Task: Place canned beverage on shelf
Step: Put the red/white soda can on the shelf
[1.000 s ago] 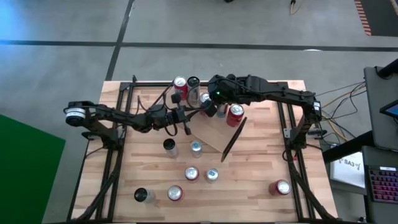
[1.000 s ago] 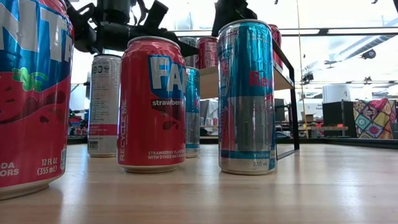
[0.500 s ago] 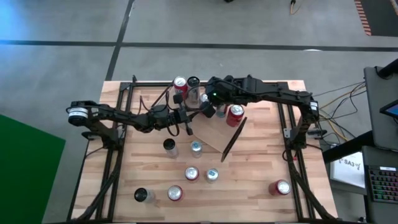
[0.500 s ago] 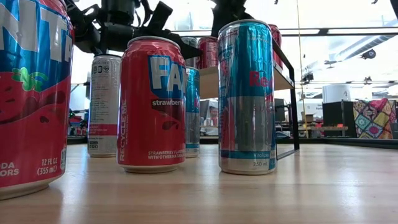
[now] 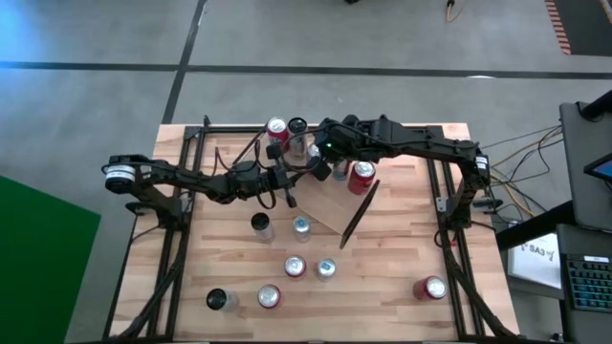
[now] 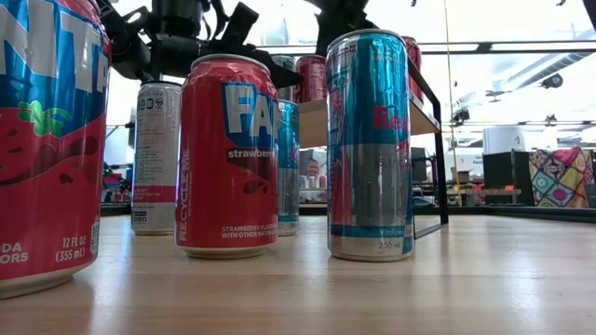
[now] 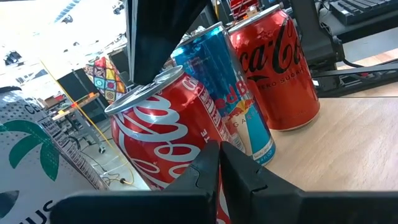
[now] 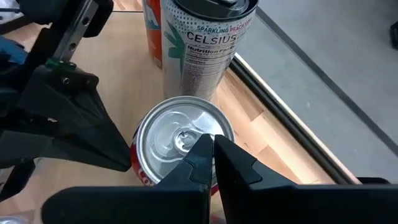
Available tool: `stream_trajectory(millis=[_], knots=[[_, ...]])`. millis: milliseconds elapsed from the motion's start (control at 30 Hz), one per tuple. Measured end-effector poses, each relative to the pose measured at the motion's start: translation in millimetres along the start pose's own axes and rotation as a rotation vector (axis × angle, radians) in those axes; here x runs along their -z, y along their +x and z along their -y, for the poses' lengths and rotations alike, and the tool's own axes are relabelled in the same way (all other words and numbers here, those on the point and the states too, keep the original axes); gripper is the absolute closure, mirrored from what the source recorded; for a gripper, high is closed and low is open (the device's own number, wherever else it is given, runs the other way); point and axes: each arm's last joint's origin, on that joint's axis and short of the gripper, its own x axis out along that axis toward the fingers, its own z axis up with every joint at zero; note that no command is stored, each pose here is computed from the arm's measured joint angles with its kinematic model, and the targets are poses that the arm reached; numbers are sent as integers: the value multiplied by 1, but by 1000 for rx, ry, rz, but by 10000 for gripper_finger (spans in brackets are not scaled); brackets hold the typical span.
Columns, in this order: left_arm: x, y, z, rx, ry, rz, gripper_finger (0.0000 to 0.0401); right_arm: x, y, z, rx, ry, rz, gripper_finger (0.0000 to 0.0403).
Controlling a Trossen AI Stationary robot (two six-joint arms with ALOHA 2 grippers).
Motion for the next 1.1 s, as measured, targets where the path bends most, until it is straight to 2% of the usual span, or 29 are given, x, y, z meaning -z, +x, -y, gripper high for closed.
stream_trajectory(millis=[633,1100], knots=[[-5,-4,-3,4,5,-5,401,-2,-6,0,18,-29,28,394],[-20,-38,-18,-5,-1,23,401,1,-22,-18,-82,19,34,394]])
